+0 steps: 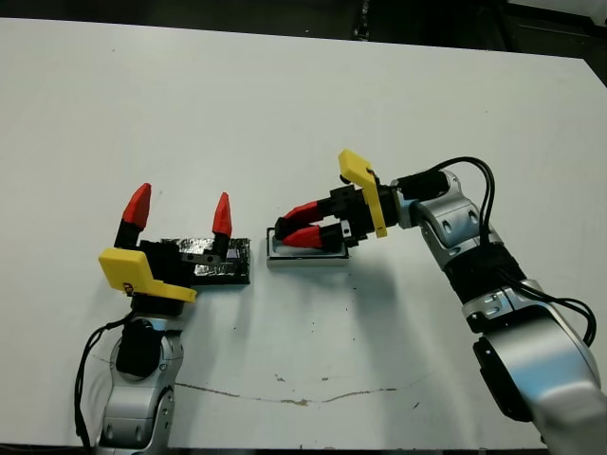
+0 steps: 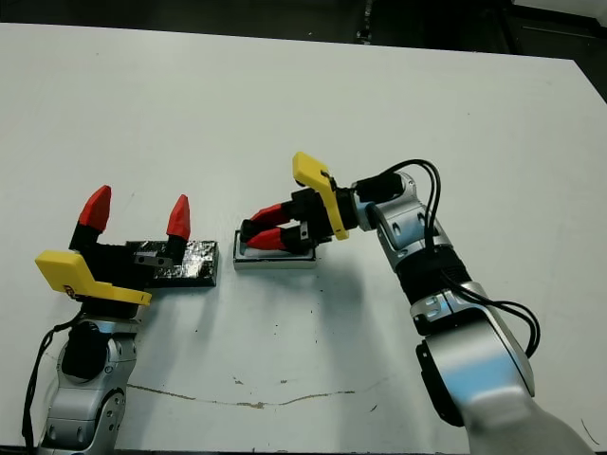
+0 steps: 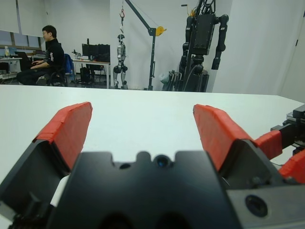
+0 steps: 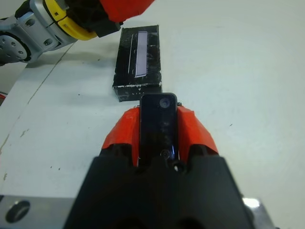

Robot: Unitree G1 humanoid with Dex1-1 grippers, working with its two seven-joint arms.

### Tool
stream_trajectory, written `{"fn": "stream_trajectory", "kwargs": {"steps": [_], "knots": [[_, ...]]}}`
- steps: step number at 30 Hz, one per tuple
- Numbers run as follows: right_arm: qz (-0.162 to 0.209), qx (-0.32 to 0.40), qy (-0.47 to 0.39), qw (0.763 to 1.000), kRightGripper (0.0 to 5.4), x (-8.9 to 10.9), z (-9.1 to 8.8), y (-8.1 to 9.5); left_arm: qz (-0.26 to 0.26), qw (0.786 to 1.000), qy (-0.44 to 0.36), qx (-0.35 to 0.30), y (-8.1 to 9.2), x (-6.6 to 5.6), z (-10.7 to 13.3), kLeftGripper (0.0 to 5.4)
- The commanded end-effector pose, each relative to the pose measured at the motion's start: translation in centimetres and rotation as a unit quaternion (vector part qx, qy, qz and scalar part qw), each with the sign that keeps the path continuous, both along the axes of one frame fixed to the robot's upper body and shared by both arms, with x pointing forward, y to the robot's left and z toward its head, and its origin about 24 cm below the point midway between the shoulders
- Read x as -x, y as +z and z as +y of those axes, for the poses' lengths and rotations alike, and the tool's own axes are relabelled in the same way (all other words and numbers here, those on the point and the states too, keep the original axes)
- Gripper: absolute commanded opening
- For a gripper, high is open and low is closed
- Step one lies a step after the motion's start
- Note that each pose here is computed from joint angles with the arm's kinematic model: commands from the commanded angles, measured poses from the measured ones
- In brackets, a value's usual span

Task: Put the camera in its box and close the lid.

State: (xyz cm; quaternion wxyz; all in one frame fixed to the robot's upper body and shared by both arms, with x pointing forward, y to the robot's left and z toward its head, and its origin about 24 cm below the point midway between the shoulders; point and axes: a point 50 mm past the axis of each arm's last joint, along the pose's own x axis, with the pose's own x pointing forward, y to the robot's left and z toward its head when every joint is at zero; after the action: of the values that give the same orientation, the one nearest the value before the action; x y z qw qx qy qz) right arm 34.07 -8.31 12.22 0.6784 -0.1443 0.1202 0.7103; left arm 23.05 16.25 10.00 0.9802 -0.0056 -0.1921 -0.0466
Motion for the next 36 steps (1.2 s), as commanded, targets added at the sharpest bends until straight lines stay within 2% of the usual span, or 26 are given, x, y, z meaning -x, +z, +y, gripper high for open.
{"fn": "stream_trajectory", "kwargs": {"steps": [1,13,25,31,32,36], "knots": [[-0.004,0.010,-0.008,1.000,1.67,0.12,-0.51,-0.49,0.011,1.000,0.002,-0.004,-0.55,0.23,0.18,5.40],[0.002,0.023,-0.016,1.000,1.67,0.17,-1.08,-1.27,0.014,1.000,0.002,-0.001,-0.59,0.33,0.14,5.40],[-0.012,0.028,-0.024,0.999,1.67,0.41,-1.08,-1.40,0.014,1.000,-0.001,-0.003,-0.67,0.35,0.11,5.40],[-0.037,0.034,-0.039,0.998,1.67,0.51,-0.88,-1.26,0.013,1.000,-0.001,0.000,-0.69,0.34,0.11,5.40],[-0.030,0.031,-0.041,0.998,1.67,0.50,-0.88,-1.35,0.013,1.000,-0.001,-0.001,-0.69,0.34,0.13,5.40],[-0.006,0.039,-0.041,0.998,2.31,0.40,-0.91,-1.46,0.015,1.000,-0.002,0.003,-0.68,0.35,0.13,5.40]]}}
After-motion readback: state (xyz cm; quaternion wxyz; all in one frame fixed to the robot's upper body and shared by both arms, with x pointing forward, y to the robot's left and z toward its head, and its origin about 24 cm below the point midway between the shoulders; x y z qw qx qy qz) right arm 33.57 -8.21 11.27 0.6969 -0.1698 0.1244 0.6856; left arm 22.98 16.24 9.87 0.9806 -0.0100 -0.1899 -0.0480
